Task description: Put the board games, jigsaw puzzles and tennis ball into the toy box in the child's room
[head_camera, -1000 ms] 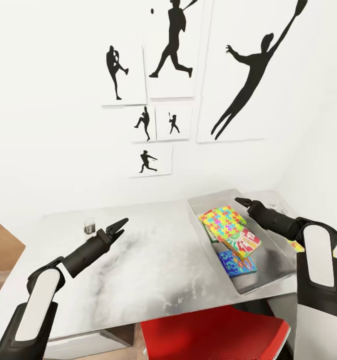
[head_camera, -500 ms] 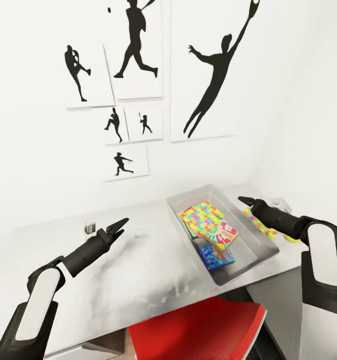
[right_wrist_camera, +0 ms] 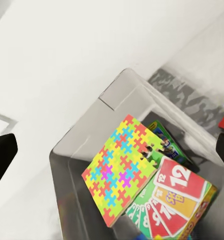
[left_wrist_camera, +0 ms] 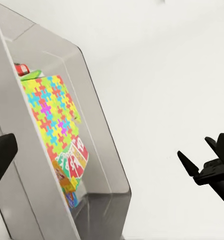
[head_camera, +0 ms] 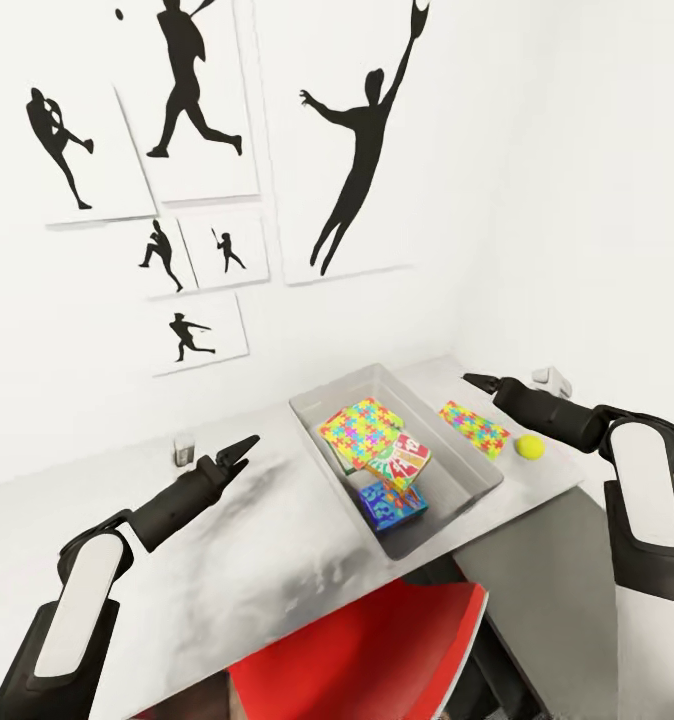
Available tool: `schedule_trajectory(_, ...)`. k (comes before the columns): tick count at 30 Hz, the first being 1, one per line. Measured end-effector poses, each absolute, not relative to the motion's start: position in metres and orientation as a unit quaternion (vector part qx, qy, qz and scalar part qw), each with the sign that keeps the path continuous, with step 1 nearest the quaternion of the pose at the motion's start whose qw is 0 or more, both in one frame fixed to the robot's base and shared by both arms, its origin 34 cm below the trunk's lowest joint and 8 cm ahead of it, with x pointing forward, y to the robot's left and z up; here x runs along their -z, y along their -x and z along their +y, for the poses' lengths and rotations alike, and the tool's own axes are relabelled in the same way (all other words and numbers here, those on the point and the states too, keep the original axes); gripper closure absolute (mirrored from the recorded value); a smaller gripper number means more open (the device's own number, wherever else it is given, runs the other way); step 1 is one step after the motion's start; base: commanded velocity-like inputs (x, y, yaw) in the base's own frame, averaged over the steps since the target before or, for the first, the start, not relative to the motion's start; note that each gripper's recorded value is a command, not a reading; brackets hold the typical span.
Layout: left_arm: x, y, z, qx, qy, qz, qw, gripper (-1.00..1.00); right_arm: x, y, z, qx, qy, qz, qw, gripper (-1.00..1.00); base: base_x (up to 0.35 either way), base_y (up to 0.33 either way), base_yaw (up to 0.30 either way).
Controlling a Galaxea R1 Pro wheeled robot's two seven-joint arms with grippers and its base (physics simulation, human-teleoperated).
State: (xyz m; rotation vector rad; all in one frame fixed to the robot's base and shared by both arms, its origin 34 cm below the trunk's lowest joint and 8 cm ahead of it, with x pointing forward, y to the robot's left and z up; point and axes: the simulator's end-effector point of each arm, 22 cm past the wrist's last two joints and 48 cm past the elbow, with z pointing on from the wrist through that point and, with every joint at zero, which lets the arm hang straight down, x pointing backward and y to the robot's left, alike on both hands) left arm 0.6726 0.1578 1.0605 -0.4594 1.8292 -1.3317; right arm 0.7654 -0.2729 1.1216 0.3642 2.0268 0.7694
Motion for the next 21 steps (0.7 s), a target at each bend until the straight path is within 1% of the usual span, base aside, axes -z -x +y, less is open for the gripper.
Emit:
schedule_trajectory(6, -1.057, -0.674, 0.159, 0.521, 0.186, 0.729, 0.402, -1.00, -1.121, -0.766, -0.257, -0.312, -0.126, 0.828, 0.449, -1.00, 0.000, 0.000, -0.069)
schedule_trajectory(15, -1.055, -0.674, 0.160, 0.519, 0.188, 0.731, 0.401, -1.00, -1.125, -0.768, -0.252, -0.313, -0.119, 0.827, 0.451, -1.00, 0.000, 0.000, -0.013)
schedule_trajectory(21, -1.044, -0.684, 0.162, 0.495, 0.202, 0.748, 0.394, -1.00, -1.135, -0.780, -0.212, -0.316, -0.066, 0.836, 0.444, -1.00, 0.000, 0.000, 0.038)
